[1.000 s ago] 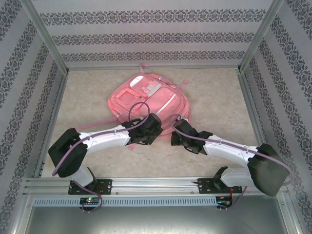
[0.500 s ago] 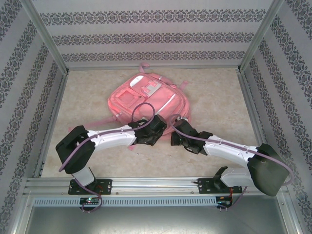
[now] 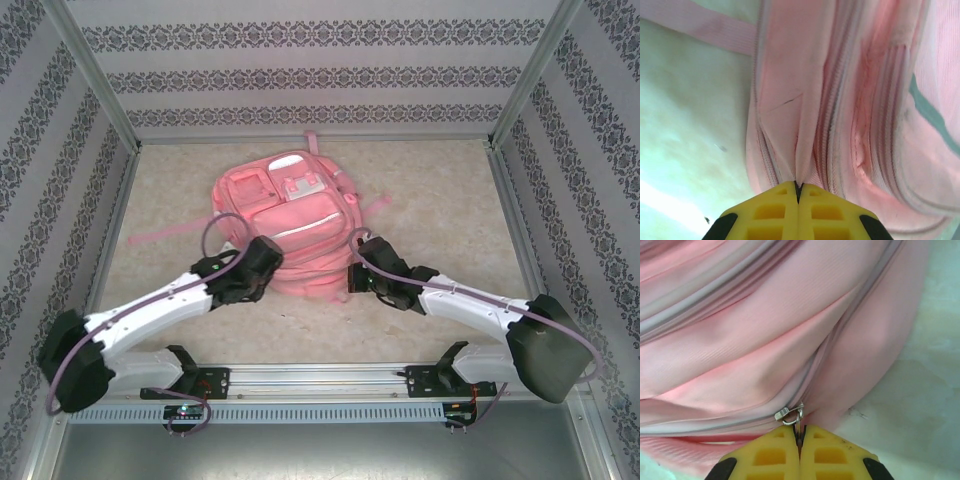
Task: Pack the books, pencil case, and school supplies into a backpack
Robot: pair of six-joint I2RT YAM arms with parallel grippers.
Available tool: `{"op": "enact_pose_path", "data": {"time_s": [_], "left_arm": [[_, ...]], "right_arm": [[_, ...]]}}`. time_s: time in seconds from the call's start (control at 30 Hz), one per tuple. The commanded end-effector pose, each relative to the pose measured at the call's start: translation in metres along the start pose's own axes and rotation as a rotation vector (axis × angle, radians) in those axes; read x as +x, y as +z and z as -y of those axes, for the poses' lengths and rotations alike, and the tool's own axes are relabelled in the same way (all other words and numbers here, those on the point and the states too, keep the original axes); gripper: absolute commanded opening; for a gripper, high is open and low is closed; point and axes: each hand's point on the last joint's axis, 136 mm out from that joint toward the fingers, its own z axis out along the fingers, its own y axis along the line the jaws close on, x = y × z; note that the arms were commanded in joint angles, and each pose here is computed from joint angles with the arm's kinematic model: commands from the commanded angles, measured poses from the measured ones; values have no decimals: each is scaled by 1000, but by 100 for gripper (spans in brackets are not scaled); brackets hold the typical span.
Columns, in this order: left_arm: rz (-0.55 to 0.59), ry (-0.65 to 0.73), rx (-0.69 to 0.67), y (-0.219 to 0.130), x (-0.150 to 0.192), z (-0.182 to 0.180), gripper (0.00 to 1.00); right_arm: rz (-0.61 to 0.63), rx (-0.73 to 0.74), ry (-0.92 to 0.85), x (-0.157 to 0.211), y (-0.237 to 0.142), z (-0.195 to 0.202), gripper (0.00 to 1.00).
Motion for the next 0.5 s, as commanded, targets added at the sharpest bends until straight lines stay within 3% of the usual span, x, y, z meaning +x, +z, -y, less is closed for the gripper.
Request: {"op": "enact_pose_path", "data": {"time_s": [0.0,0.2,0.37,0.47], "left_arm": [[192,59,-205,-15,-68,-65,0],[217,58,-246,-20,-119,-79,0],[178,104,-235,-21,-126,-66,0],[91,74,-207,-18,-111,-62,25]], "right_arm": [[-55,122,-2,10,6,27,0],[-60,36,-119,8,11,-24,0],[-104,-26,-155,19,23,-57,0],[-109,-34,-159,21,26,-63,0]]}}
